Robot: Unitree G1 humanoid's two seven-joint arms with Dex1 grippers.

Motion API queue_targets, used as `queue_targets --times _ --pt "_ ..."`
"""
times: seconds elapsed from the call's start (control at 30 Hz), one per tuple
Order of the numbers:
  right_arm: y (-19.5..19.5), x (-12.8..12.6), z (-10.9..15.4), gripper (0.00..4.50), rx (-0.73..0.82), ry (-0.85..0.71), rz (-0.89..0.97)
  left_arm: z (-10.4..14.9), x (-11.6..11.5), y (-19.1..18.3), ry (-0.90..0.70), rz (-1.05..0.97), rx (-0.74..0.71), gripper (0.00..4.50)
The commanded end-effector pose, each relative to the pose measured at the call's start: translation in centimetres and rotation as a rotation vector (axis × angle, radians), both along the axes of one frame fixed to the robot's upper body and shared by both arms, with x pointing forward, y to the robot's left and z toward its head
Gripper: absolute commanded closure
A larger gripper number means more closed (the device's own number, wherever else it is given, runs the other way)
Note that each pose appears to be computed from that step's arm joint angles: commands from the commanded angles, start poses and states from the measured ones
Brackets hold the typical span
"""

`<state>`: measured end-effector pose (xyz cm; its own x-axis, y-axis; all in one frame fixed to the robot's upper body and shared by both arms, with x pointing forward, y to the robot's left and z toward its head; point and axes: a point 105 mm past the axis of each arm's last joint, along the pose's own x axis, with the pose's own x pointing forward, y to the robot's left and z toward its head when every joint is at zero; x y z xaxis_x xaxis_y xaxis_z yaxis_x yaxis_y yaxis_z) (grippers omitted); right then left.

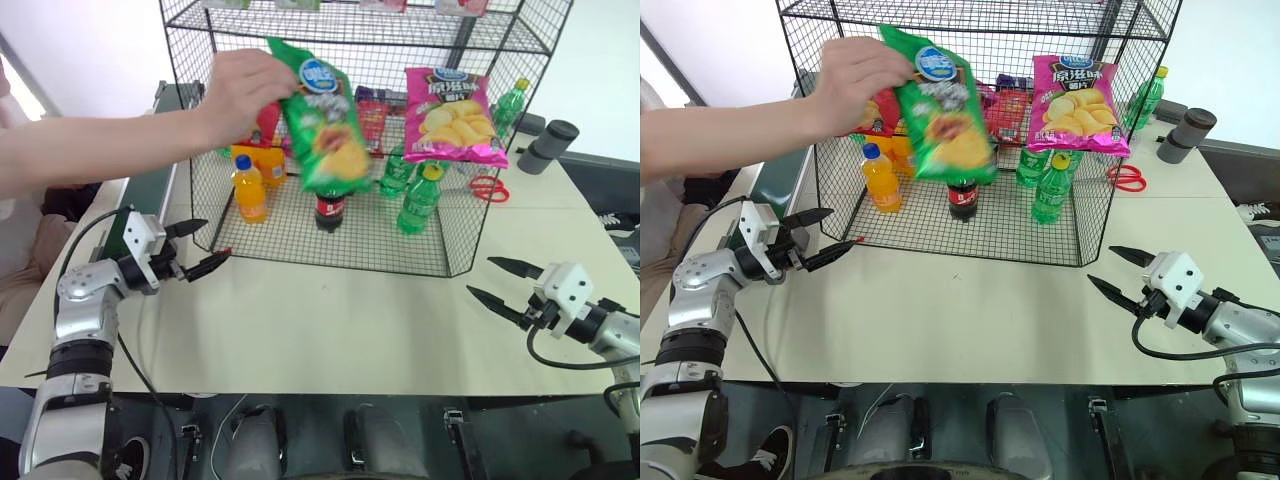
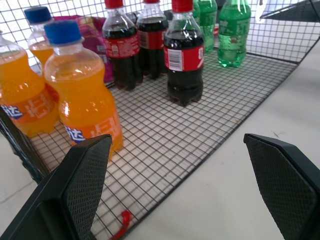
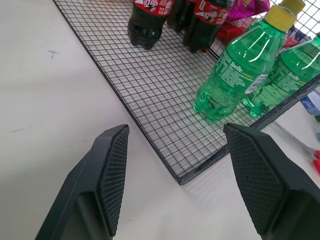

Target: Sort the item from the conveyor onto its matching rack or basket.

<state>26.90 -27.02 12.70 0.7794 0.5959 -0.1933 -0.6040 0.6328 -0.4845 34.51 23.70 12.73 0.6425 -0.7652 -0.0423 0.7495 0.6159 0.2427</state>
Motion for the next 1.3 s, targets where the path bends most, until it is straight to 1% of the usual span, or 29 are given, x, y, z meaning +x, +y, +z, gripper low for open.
queue_targets --times 0.03,0.1,0.17,0.33,0.53,0.63,0.73,0.83,1.0,1.07,1.3 --pt "-0.6 0.3 1.2 1.37 -0.007 -0.066 -0.032 1.1 0.1 -0.4 -0.067 -0.035 0.027 0.00" --pt "-1.2 0.5 1.4 1.37 0.019 -0.074 -0.067 1.5 0.2 -0.5 -0.091 -0.036 0.025 0.00" --pt "-1.2 0.4 1.3 1.37 0.009 -0.074 -0.066 1.8 0.3 -0.5 -0.106 -0.037 0.034 0.00" --pt "-1.3 0.2 1.0 1.37 0.004 -0.053 -0.064 1.7 0.2 -0.4 -0.104 -0.040 0.042 0.00" --pt "-0.7 -0.2 0.6 1.37 -0.001 -0.031 -0.032 0.8 -1.2 0.1 -0.068 -0.033 0.050 0.00" --pt "-0.4 -0.1 0.6 1.37 0.002 -0.026 -0.026 1.3 -1.4 0.2 -0.063 -0.025 0.025 0.00" --pt "-0.6 -0.1 0.0 1.37 -0.016 0.002 -0.022 1.6 -1.3 0.3 -0.052 -0.016 0.035 0.00" --pt "-0.6 0.0 0.1 1.37 -0.018 0.004 -0.014 1.7 -1.4 0.1 -0.054 -0.022 0.048 0.00" --pt "-0.6 0.7 0.4 1.37 -0.036 -0.020 -0.009 2.4 -1.1 0.0 -0.101 0.007 0.035 0.00" --pt "-0.5 1.0 0.6 1.37 -0.030 -0.027 -0.011 2.2 -1.1 -0.2 -0.105 0.013 0.028 0.00" --pt "-0.2 0.8 0.7 1.37 -0.025 -0.003 0.007 1.5 -1.7 -0.3 -0.078 0.018 0.020 0.00"
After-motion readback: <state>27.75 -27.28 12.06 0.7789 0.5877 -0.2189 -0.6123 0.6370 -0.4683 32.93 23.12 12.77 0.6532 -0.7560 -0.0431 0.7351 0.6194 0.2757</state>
